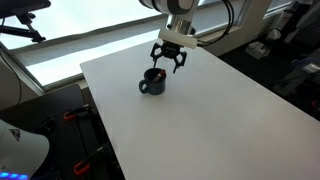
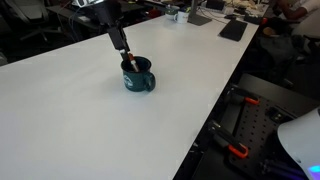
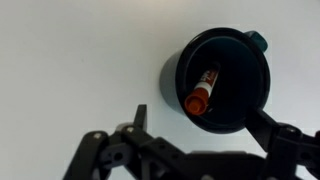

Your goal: Put the marker on the table

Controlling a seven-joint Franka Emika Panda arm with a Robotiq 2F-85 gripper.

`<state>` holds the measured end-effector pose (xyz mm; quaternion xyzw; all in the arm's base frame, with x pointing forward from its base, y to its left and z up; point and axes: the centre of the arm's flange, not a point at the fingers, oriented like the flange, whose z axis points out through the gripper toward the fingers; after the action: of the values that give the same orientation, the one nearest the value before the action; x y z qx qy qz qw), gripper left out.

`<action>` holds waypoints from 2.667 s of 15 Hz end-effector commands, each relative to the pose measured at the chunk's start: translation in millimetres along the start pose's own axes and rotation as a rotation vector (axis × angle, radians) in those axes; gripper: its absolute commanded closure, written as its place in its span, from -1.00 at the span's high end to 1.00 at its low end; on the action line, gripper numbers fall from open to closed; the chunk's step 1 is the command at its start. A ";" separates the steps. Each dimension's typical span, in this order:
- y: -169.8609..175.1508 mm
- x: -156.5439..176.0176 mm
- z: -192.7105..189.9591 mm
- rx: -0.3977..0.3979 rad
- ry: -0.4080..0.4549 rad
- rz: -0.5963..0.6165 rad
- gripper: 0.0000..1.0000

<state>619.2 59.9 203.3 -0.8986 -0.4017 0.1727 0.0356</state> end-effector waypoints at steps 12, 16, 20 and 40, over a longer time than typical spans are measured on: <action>-33.9 -10.9 -13.5 -0.040 0.029 0.021 1.00; -37.7 -5.0 1.7 -0.022 0.015 0.041 1.00; -33.0 -14.0 16.4 0.022 0.023 0.094 1.00; -3.2 -34.8 34.1 0.063 0.031 0.154 -0.47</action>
<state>586.7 33.9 183.7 -0.9283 -0.3209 0.1762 0.0647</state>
